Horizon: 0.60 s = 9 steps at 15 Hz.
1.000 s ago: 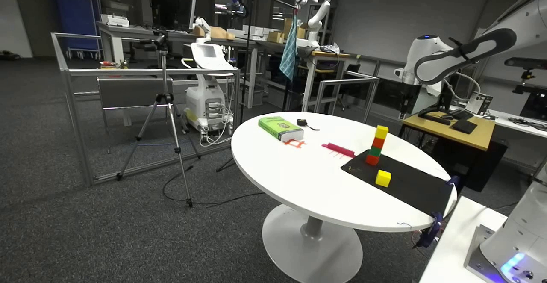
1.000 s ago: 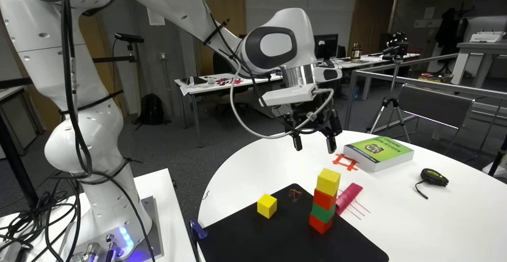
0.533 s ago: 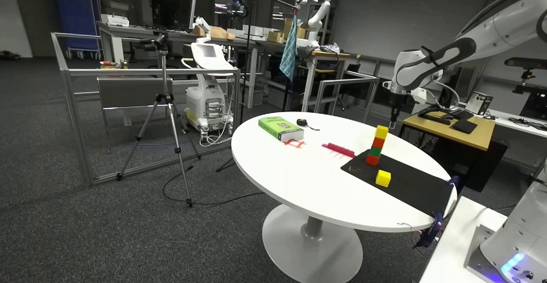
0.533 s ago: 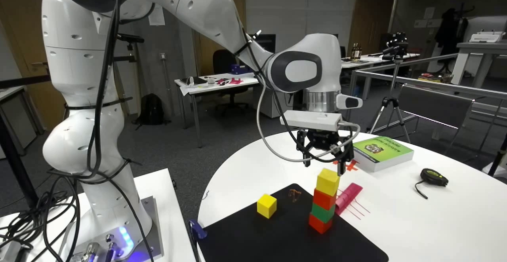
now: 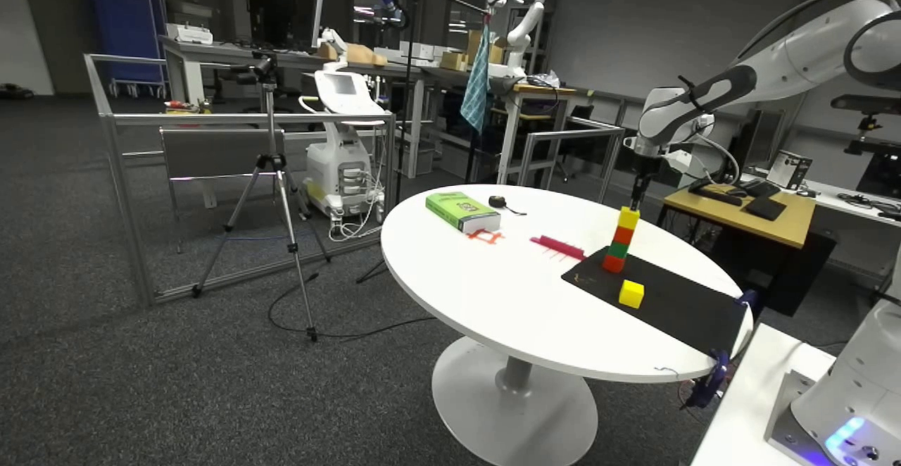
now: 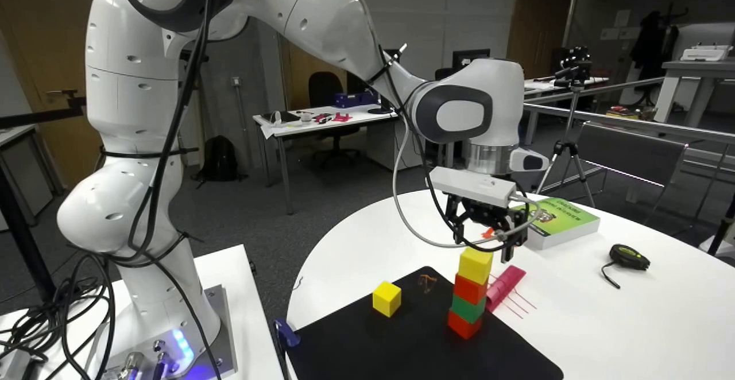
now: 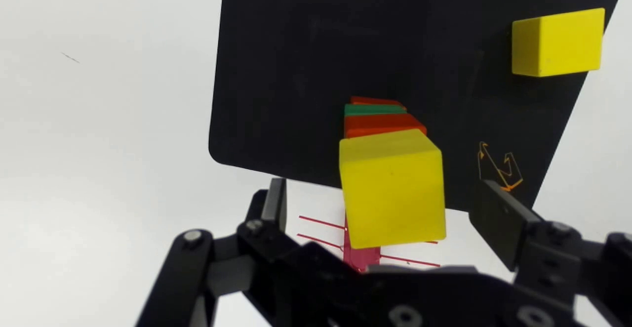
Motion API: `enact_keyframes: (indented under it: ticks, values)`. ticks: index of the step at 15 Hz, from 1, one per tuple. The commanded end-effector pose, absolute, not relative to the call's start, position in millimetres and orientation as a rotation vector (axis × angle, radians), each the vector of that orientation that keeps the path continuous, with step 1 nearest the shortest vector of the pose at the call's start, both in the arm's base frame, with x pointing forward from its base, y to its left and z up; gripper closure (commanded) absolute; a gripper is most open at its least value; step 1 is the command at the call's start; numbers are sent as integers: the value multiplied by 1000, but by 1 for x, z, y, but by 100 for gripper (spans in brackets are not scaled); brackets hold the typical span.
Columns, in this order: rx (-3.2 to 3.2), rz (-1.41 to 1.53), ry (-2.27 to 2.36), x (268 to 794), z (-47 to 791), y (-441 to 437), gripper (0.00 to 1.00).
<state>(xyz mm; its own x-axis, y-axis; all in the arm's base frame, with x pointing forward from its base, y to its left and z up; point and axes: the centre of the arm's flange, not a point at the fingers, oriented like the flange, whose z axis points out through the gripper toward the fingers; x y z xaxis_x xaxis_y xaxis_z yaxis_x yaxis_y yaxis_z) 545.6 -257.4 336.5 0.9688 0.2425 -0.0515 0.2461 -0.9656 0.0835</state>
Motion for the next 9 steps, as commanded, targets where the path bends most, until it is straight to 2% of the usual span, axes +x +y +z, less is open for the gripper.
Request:
enact_keyframes:
  ticks: [1,9]
  values:
    - [3027,-30,470,558,340,-261,0]
    - [2942,-49,733,561,334,-247,0]
